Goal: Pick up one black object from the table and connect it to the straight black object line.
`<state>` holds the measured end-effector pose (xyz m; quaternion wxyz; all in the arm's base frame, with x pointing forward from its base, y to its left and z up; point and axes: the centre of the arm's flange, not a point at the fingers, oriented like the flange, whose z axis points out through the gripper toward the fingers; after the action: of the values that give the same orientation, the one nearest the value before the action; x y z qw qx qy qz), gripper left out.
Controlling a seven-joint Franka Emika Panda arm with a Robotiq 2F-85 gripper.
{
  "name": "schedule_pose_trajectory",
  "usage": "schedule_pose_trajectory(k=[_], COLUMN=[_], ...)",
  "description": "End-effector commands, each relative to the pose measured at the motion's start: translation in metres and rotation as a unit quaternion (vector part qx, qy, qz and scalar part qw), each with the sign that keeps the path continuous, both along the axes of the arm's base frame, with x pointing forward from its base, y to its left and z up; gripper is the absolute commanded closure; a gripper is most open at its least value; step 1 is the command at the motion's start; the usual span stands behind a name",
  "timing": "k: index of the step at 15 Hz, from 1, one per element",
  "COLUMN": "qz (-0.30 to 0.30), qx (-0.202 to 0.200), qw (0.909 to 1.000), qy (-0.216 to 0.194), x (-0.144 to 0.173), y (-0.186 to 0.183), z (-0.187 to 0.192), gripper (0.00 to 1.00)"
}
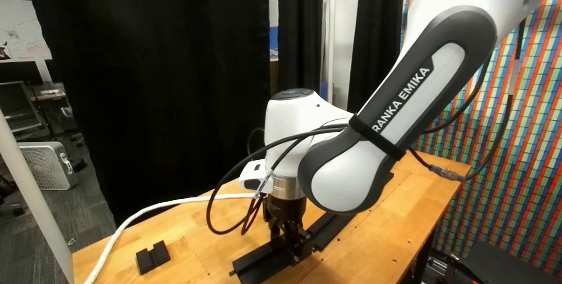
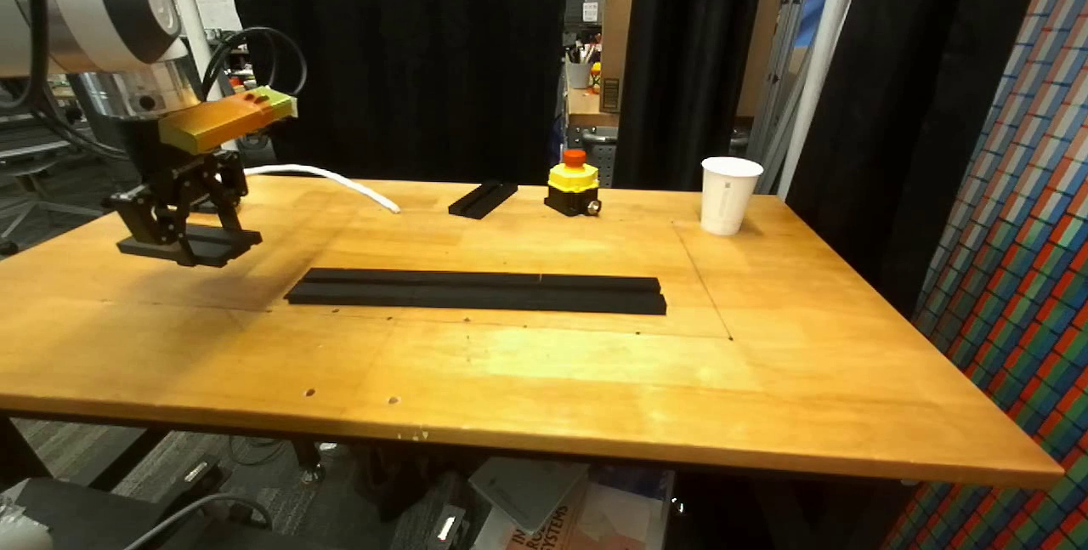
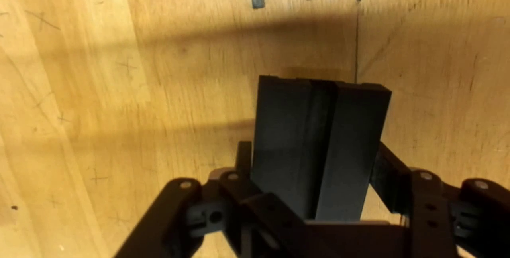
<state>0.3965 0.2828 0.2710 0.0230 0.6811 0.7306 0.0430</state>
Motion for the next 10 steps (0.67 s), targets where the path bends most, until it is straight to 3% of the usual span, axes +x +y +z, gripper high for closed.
schedule_pose_trajectory(k=[1, 10], qz=[-0.011, -0.018], qx=[0.002, 0.004], qw=[0.9998, 0.9997], qy=[-0.017, -0.017], x=[-0.001, 0.004], y=[-0.014, -0.033], z=[-0.001, -0.019], gripper=[0.53, 0.53])
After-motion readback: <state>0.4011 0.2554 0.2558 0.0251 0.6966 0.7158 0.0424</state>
